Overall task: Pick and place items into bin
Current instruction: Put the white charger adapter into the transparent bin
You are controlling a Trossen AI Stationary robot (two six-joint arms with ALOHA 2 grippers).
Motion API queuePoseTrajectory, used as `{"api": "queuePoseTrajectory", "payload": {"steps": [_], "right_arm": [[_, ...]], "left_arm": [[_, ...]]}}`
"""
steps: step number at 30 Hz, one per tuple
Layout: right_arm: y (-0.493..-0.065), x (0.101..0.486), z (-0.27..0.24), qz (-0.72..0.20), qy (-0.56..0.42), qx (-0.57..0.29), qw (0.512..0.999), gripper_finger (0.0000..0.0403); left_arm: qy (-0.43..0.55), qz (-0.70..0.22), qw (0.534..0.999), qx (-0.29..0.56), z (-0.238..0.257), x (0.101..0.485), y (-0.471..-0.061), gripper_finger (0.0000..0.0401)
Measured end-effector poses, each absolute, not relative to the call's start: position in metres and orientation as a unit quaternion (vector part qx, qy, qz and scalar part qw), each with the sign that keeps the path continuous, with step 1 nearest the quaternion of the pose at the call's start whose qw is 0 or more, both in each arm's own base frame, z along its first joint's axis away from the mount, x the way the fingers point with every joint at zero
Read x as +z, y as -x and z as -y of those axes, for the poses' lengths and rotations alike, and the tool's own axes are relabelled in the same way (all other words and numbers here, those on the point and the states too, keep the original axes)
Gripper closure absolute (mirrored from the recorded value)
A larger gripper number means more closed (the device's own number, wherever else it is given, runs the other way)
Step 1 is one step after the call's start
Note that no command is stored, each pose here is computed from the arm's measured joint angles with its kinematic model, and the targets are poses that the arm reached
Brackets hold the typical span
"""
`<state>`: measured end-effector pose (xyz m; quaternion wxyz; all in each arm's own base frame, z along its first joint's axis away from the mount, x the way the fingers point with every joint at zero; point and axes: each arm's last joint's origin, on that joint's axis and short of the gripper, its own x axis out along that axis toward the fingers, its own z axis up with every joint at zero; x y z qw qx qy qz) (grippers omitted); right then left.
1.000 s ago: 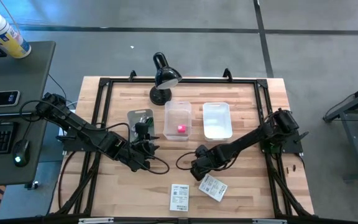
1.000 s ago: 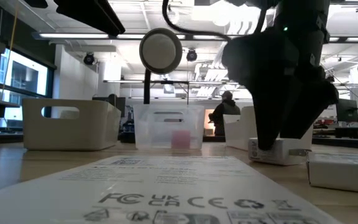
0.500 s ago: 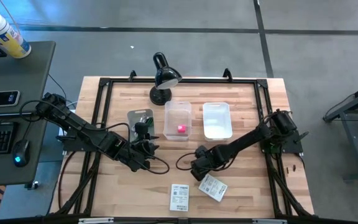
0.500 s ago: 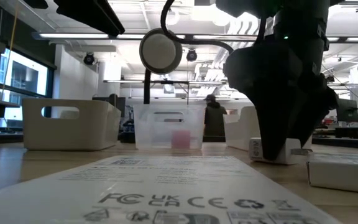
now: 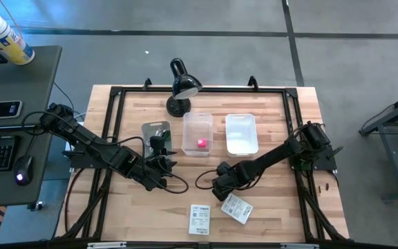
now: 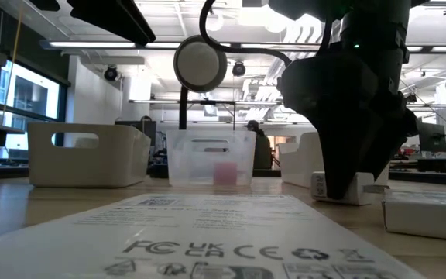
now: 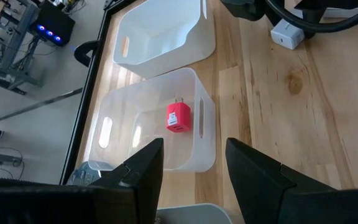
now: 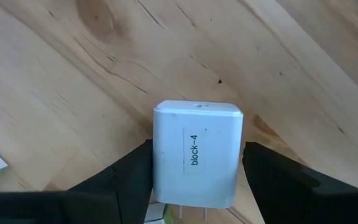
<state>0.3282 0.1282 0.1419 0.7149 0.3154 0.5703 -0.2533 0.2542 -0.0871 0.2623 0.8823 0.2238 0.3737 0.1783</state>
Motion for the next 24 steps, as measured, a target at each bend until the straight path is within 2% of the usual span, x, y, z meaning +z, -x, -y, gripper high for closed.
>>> {"api": "queuePoseTrajectory", "payload": {"steps": [10, 24], "right_arm": [[-0.3282, 0.1420, -0.1283, -0.571, -0.316, -0.253, 0.715, 0.0205], [-0.3282, 0.1421, -0.1283, -0.570, -0.316, -0.253, 0.715, 0.0207]], "left_arm": [[-0.224, -0.374, 0.882, 0.178, 0.0871, 0.2623, -0.2542, 0.0240], [-0.224, -0.373, 0.882, 0.179, 0.0871, 0.2623, -0.2542, 0.0240]]}}
